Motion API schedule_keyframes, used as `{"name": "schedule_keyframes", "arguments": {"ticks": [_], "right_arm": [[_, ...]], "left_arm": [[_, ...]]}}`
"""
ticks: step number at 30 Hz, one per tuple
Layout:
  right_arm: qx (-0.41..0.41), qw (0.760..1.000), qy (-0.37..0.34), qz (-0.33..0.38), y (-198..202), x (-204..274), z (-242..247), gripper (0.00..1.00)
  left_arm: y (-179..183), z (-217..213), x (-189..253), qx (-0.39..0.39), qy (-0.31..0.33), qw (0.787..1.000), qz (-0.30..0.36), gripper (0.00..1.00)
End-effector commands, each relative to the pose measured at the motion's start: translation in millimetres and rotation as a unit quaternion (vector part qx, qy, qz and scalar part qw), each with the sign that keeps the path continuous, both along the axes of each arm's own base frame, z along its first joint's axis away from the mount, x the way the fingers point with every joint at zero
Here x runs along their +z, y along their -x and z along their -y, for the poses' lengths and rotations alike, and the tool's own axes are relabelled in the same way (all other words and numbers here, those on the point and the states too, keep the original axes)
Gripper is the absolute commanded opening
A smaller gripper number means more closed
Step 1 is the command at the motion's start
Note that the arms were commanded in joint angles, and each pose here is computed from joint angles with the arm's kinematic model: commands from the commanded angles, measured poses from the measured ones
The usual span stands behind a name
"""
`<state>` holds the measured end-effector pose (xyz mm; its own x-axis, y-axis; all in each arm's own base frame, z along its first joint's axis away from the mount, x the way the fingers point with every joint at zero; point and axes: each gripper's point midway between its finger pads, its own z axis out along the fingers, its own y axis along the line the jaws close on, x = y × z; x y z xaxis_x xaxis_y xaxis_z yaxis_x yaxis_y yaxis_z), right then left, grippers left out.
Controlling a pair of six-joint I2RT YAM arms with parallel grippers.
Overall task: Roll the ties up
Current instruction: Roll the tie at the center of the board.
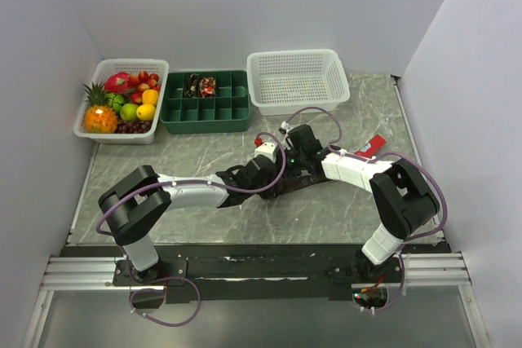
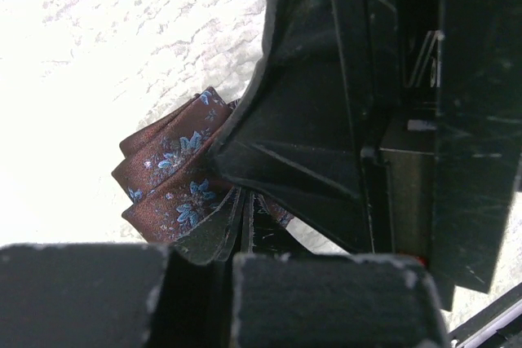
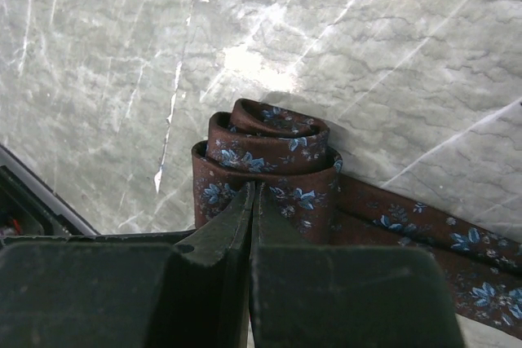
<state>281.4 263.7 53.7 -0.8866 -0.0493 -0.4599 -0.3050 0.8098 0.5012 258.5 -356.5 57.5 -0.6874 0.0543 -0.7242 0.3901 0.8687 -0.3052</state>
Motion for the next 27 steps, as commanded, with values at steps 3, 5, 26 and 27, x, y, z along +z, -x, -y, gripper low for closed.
{"name": "schedule_keyframes", "arguments": {"ticks": [3,5,26,27], "right_arm": [[-0.015,0.999,0.006,0.035,-11,22,3,0.00],[-0.018,0.999,0.008,0.040,-13,25,6,0.00],[-0.036,0.997,0.062,0.013,-12,-7,21,0.00],[-0.037,0.997,0.061,0.010,-11,-8,21,0.00]], "left_arm": [[8,-3,-24,-0.001,-0.027,0.999,-0.026,0.01],[8,-2,-27,-0.001,-0.028,0.999,-0.029,0.01],[6,-8,-30,0.008,-0.043,0.999,-0.029,0.01],[6,-9,-28,0.010,-0.044,0.999,-0.028,0.01]]}}
